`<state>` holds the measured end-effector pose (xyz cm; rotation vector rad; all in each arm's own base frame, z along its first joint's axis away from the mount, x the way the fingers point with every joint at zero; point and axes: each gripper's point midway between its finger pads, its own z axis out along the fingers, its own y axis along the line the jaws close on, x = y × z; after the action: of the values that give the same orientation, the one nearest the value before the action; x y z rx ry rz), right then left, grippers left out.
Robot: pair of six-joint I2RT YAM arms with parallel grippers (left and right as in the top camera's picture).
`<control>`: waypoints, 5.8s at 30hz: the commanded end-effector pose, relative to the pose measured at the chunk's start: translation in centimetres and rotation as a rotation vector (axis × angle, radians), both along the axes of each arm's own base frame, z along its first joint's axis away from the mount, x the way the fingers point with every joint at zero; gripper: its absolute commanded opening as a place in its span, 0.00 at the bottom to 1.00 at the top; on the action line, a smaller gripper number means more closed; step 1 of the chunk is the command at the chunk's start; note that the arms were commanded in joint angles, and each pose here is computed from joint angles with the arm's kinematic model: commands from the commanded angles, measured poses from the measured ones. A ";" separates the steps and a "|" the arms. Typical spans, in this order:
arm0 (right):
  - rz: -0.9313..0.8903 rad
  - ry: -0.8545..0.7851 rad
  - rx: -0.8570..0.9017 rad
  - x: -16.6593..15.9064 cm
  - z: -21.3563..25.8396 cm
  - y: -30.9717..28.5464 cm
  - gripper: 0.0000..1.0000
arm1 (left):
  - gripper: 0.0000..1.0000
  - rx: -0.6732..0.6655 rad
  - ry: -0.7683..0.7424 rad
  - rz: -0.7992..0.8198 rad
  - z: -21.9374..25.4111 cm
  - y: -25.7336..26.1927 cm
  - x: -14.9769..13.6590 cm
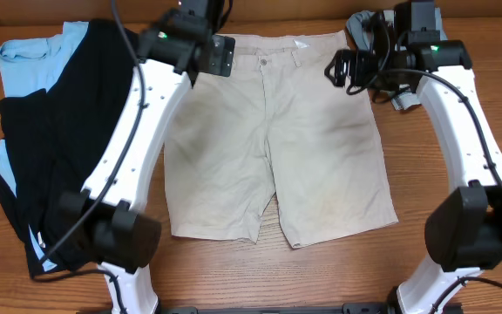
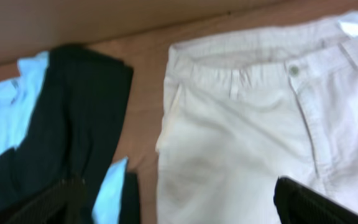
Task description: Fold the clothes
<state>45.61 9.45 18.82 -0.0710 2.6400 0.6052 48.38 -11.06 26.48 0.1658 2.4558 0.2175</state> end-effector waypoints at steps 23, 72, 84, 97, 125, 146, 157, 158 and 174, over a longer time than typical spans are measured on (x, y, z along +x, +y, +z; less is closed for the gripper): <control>0.093 0.120 -0.371 -9.8 -15.1 11.7 0.94 | 1.00 -0.016 0.075 0.078 3.6 6.0 -4.4; 0.174 0.509 -0.211 -16.3 -14.5 7.1 0.86 | 1.00 -0.027 0.181 0.056 2.2 5.7 -6.4; 0.304 0.266 -0.363 -15.6 -14.8 13.0 0.87 | 1.00 -0.023 0.181 0.050 2.3 5.7 -6.4; 0.192 0.444 -0.580 -17.8 -20.3 9.6 0.85 | 1.00 -0.023 0.181 0.050 2.3 5.7 -6.4; -0.345 0.821 -0.322 -18.6 -21.6 -10.6 0.89 | 1.00 0.044 0.459 -0.057 -13.2 3.6 -0.5; -0.292 0.186 -0.049 -11.0 1.5 -9.7 0.91 | 0.63 -0.185 0.487 -0.335 -24.3 -3.1 3.7; -0.292 0.161 -0.049 -11.8 2.6 -9.6 0.91 | 0.11 0.011 0.620 -0.116 -28.0 1.9 1.5; -0.292 0.162 -0.049 -11.8 2.6 -9.6 0.91 | 0.08 0.031 0.640 -0.056 -28.3 2.8 1.1; -0.235 0.177 -0.052 -11.1 0.8 -7.6 0.90 | 0.04 0.055 1.212 0.320 -31.5 12.4 -12.8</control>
<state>34.44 0.59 20.71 0.3315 2.7513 0.4627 40.45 -2.47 0.16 0.0065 3.4716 0.2289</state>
